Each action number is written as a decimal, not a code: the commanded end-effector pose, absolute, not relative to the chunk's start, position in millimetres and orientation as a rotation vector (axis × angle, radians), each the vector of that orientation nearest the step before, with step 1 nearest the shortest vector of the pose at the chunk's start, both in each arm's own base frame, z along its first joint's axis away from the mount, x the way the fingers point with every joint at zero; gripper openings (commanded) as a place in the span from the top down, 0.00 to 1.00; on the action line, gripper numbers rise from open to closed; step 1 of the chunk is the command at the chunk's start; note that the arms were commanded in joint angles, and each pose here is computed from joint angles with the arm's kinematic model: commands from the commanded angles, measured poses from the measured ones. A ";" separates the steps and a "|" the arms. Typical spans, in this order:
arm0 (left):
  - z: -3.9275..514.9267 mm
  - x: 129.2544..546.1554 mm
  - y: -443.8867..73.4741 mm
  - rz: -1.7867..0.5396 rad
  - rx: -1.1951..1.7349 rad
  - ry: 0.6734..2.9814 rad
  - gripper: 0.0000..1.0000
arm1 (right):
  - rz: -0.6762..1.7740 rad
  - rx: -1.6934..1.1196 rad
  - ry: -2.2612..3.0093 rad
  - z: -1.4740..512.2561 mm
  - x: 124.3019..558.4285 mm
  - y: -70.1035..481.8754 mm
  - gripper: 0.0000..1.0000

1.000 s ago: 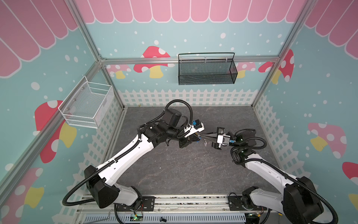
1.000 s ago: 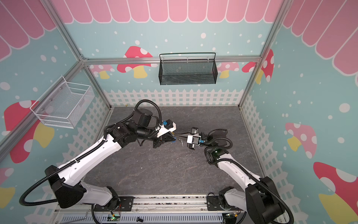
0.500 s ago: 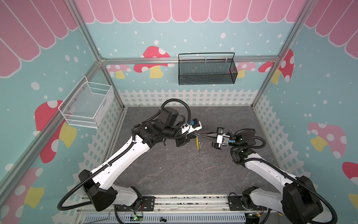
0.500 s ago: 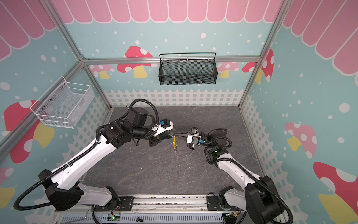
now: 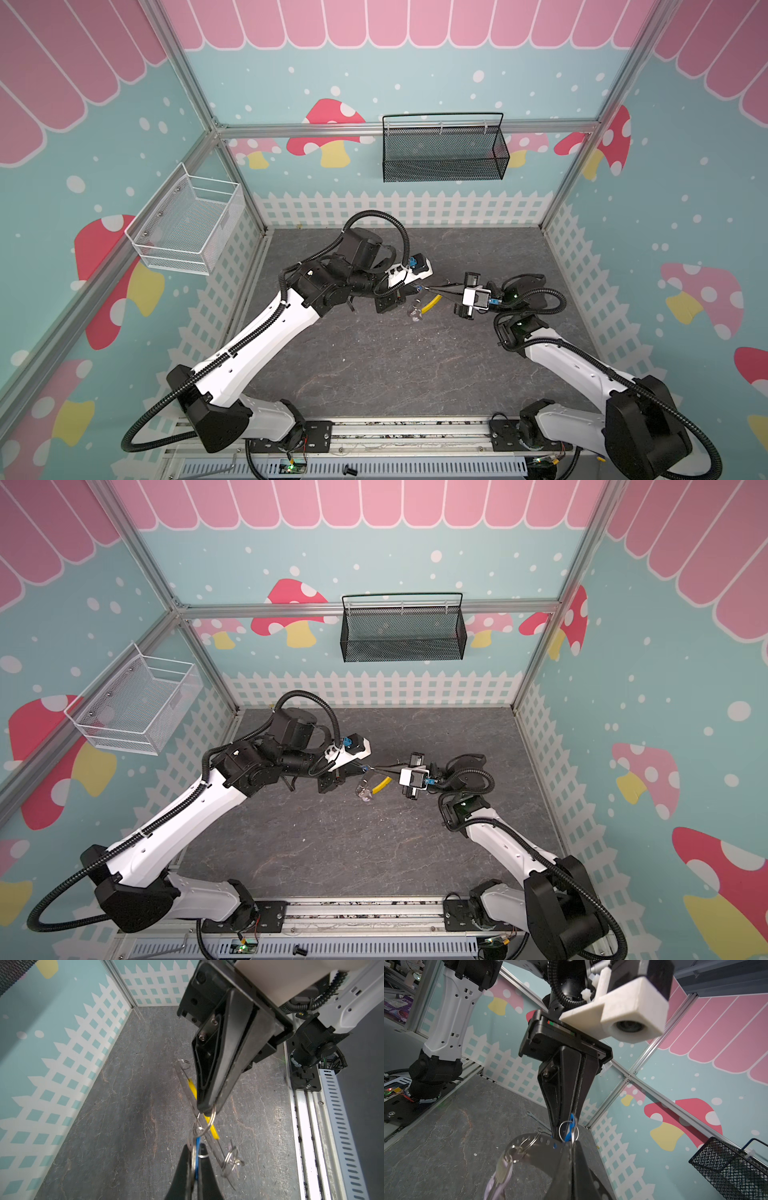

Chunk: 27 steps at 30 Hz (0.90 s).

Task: Put the keys on the keyring
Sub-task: 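Open both grippers and release the plate with keys onto the table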

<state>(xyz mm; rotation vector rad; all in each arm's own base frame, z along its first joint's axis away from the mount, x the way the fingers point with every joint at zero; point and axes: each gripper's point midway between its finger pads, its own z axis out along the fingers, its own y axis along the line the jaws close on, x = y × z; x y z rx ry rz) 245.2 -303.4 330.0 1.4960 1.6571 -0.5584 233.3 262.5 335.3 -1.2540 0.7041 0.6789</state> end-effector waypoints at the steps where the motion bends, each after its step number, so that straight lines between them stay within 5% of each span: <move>1: 347.6 242.2 -304.1 -0.518 1.521 1.585 1.00 | 0.672 -1.270 0.705 332.8 236.6 263.7 1.00; 16: 304.5 273.2 -293.9 -0.205 1.704 1.710 1.00 | 0.611 -1.302 0.907 288.2 266.3 260.6 1.00; 21: 268.3 274.3 -309.0 -0.318 1.728 1.830 1.00 | 0.536 -1.357 1.026 240.5 275.0 254.7 1.00; 27: 228.6 271.3 -330.5 -0.478 1.685 1.950 1.00 | 0.425 -1.368 1.130 203.6 279.2 240.2 0.75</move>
